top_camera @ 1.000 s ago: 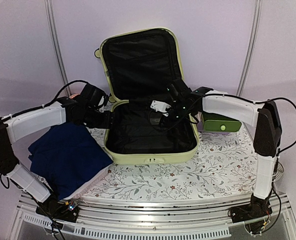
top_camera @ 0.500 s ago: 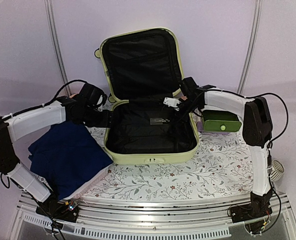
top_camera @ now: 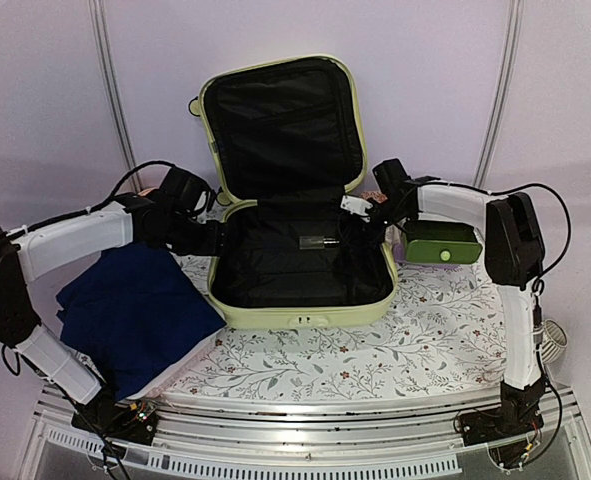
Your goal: Open, take out, and arrange the luggage
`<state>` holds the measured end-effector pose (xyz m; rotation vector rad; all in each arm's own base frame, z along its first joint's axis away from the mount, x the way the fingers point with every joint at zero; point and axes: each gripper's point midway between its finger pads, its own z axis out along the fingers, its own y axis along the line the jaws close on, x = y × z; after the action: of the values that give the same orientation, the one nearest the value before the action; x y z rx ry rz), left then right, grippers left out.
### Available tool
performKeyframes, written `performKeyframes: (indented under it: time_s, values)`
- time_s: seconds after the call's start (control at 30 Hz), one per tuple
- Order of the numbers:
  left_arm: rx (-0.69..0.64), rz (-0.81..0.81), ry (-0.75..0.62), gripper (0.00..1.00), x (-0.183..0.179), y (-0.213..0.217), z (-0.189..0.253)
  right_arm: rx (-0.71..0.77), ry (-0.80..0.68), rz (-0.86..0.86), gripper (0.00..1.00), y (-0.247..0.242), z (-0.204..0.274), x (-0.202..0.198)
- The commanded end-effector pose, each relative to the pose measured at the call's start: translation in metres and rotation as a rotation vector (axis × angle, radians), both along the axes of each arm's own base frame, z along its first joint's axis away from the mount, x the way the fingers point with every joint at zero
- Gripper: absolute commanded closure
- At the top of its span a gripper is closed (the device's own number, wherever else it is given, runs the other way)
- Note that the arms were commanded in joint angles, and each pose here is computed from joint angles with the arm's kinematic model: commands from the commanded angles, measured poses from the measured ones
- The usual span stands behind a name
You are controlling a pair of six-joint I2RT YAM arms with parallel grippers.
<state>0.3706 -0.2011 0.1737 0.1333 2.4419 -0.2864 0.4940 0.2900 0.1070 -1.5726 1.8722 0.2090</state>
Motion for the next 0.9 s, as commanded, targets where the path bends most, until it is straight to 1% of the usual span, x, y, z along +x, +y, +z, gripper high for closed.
performKeyframes:
  time_s: [0.0,0.2,0.53,0.73,0.83,0.87]
  values:
    - [-0.022,-0.009,-0.019,0.25,0.008,-0.003,0.007,0.013,-0.005,0.059,0.3,0.006,-0.022,0.003]
    - [-0.02,-0.009,-0.017,0.24,0.01,-0.005,0.006,0.064,-0.093,0.116,0.3,0.013,-0.014,0.006]
    - [-0.025,-0.026,-0.02,0.24,0.013,-0.009,0.008,0.133,-0.099,0.194,0.3,0.032,-0.01,0.009]
    - [-0.014,-0.023,-0.017,0.24,0.012,-0.007,0.005,0.139,-0.099,0.218,0.28,0.046,-0.013,0.012]
    - [-0.009,-0.025,-0.012,0.24,0.013,-0.008,0.002,0.153,-0.119,0.228,0.28,0.055,-0.005,0.015]
    - [-0.009,-0.027,-0.011,0.24,0.014,-0.008,0.002,0.146,-0.091,0.231,0.28,0.057,-0.022,0.014]
